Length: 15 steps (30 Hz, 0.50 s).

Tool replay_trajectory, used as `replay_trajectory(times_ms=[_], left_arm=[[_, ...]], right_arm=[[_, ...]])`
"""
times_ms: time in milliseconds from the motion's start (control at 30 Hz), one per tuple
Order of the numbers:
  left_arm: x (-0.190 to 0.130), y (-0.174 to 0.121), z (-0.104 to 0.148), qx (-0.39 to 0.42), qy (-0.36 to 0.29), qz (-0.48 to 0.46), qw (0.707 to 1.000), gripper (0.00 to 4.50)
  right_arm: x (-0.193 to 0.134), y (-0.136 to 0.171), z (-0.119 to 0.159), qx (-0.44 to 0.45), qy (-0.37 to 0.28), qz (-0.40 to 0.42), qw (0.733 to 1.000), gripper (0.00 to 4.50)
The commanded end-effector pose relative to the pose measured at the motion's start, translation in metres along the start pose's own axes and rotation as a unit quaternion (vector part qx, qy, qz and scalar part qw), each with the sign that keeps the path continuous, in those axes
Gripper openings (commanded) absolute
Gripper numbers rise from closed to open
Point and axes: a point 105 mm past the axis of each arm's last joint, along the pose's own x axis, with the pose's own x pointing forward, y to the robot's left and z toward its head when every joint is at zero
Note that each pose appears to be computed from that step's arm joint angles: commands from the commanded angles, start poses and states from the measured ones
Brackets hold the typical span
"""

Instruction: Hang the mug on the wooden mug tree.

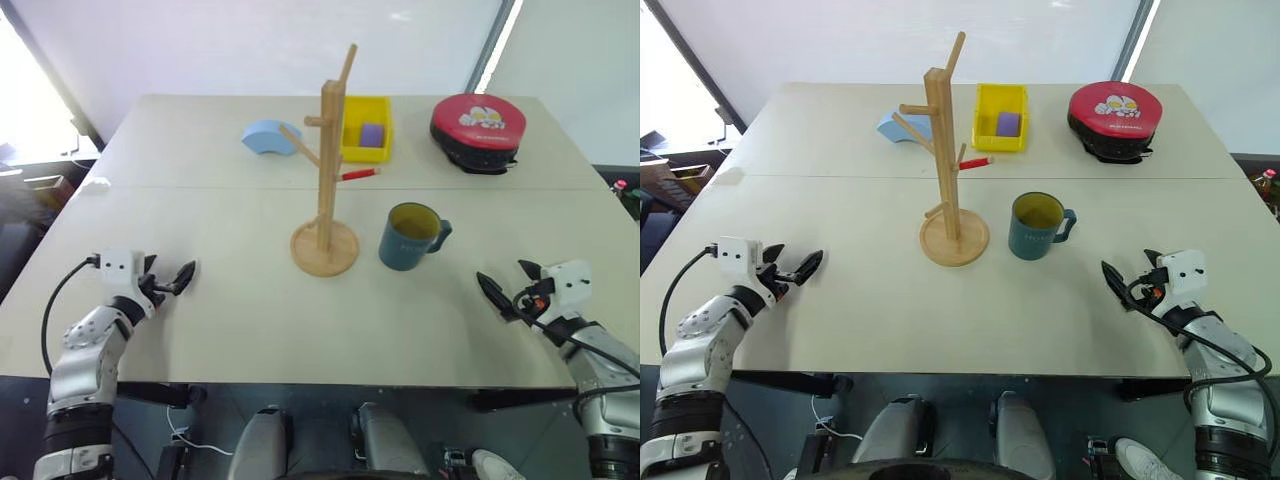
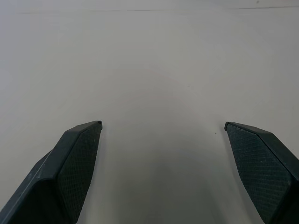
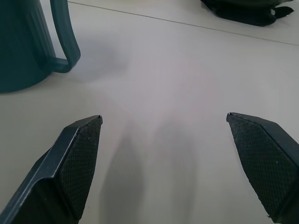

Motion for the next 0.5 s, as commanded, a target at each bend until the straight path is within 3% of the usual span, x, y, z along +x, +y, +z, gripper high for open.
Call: replay_trajectory(times_ms=[33,400,500], left_arm=[[-0.003,0.003,0.014,0.008,-0.025,0.005,1.000,4.50],[-0.003,-0.014,0.016,0.025,-0.018,-0.029,0.999,4.50],[-0.006,-0.055,0.028,0.036,-0.046,-0.127,0.990,4.50]], right_arm=[[0.002,-0.002,0.009,-0.012,-0.020,-0.005,1.000,4.43],[0.004,0.001,0.016,-0.008,-0.033,-0.015,0.999,4.43],[0.014,0.018,0.027,-0.009,-0.053,0.007,0.999,4.43]])
